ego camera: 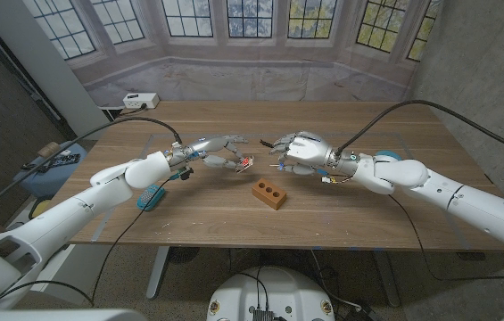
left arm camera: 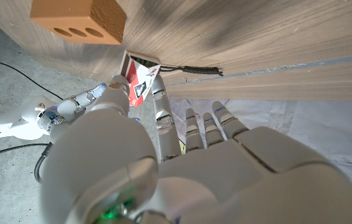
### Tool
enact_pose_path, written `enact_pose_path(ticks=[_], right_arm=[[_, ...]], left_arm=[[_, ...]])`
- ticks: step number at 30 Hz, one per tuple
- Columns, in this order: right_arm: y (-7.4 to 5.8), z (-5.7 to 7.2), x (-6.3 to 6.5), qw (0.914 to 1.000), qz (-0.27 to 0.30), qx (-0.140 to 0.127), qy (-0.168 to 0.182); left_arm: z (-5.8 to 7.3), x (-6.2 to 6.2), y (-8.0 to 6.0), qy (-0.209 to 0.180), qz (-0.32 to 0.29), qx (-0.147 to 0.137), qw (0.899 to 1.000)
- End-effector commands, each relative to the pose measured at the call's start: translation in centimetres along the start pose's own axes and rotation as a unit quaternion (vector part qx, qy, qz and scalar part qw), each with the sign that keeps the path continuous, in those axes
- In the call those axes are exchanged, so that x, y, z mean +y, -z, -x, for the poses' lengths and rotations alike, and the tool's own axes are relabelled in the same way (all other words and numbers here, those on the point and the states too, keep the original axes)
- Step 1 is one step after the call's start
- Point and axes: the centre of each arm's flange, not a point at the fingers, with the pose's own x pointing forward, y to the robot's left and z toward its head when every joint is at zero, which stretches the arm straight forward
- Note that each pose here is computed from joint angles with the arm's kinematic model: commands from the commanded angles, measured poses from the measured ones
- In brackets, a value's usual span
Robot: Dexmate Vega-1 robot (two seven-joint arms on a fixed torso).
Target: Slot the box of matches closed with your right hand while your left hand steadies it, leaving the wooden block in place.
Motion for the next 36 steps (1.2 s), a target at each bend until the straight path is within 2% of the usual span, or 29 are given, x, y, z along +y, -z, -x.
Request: enact_pose_path(ticks=[1, 17, 36], right_arm=[[0.3, 0.0, -0.8, 0.9997, 0.02, 0.005, 0.01], [0.4, 0.1, -1.7, 0.9986, 0.045, 0.013, 0.025], [0.3, -0.2, -2.8, 0.9958, 0.08, 0.011, 0.043]], left_arm=[[0.0, 0.1, -0.3, 0.006, -0.004, -0.002, 1.0], [-0.1, 0.5, -0.5, 0.005, -0.011, -0.002, 1.0], [0.0, 0.8, -0.9, 0.008, -0.02, -0.007, 1.0]])
